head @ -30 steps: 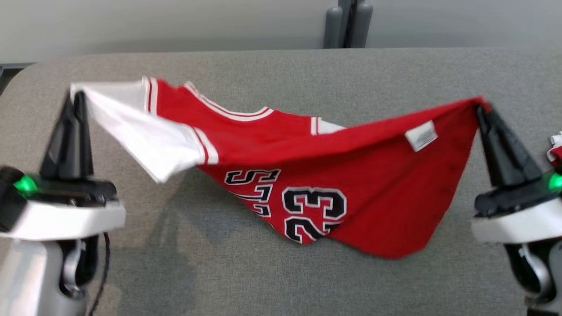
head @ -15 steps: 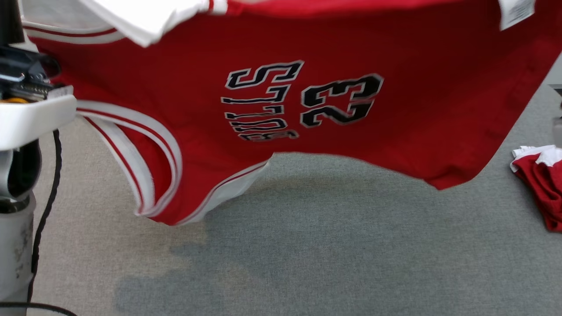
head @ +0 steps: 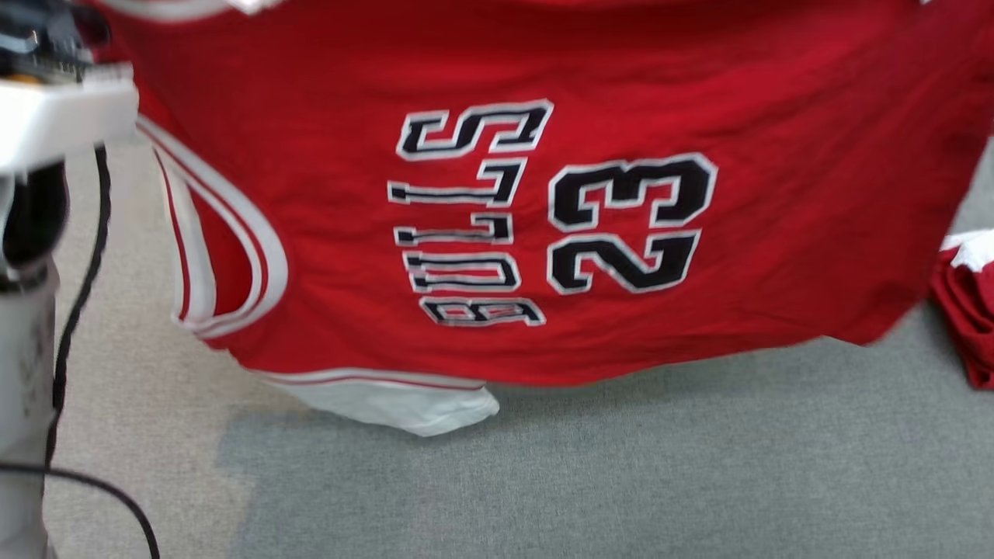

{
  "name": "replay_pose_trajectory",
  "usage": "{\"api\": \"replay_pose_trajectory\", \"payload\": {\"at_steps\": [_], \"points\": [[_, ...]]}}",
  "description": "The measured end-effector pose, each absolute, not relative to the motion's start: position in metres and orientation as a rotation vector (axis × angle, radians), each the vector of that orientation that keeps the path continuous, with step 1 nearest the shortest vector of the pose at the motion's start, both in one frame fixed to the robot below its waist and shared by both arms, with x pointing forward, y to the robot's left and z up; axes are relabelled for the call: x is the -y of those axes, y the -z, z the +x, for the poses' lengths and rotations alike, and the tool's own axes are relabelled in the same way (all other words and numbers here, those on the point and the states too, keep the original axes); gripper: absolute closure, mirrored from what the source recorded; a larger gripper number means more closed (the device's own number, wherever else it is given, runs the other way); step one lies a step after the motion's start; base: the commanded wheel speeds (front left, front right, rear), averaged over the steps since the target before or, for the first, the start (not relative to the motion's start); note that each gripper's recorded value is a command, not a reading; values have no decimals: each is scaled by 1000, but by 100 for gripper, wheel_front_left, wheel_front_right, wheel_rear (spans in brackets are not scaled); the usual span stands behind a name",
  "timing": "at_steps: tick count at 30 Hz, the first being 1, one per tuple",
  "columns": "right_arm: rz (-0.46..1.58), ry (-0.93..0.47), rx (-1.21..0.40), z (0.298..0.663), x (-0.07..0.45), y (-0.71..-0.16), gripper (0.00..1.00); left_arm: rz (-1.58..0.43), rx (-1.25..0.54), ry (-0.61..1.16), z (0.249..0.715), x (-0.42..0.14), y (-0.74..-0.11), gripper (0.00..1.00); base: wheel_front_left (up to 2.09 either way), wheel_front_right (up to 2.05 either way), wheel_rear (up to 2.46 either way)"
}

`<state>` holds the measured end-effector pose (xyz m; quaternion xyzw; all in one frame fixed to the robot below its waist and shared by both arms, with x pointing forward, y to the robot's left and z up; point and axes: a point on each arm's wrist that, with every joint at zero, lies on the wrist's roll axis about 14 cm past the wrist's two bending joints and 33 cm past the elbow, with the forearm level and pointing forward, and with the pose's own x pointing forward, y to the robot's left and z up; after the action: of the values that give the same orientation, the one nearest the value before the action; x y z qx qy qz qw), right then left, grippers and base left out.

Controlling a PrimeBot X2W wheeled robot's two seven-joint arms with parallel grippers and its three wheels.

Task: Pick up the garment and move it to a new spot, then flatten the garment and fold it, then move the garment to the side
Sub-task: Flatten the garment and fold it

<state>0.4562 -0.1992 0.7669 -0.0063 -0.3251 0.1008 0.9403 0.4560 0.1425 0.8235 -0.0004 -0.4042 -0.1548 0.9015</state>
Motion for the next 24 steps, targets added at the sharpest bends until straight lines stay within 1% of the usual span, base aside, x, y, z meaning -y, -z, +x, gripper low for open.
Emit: {"api": "replay_pose_trajectory", "payload": {"at_steps": [5, 11, 12, 13, 14, 15, 20, 24], "points": [[12, -227, 665, 494, 196, -772, 100, 10, 816, 362, 498, -125, -824, 100, 0, 0, 0], [67, -247, 640, 551, 189, -771, 100, 13, 802, 375, 557, -113, -819, 100, 0, 0, 0], [67, -247, 640, 551, 189, -771, 100, 13, 802, 375, 557, -113, -819, 100, 0, 0, 0], [77, -252, 640, 560, 187, -772, 100, 22, 802, 379, 565, -110, -819, 100, 0, 0, 0], [80, -250, 633, 578, 184, -769, 100, 46, 791, 377, 582, -105, -815, 100, 0, 0, 0], [80, -250, 633, 578, 184, -769, 100, 46, 791, 377, 582, -105, -815, 100, 0, 0, 0], [170, -226, 565, 616, 177, -753, 100, 57, 707, 345, 619, -106, -802, 100, 0, 0, 0], [209, -219, 501, 628, 167, -743, 100, 38, 603, 299, 640, -114, -787, 100, 0, 0, 0]]}}
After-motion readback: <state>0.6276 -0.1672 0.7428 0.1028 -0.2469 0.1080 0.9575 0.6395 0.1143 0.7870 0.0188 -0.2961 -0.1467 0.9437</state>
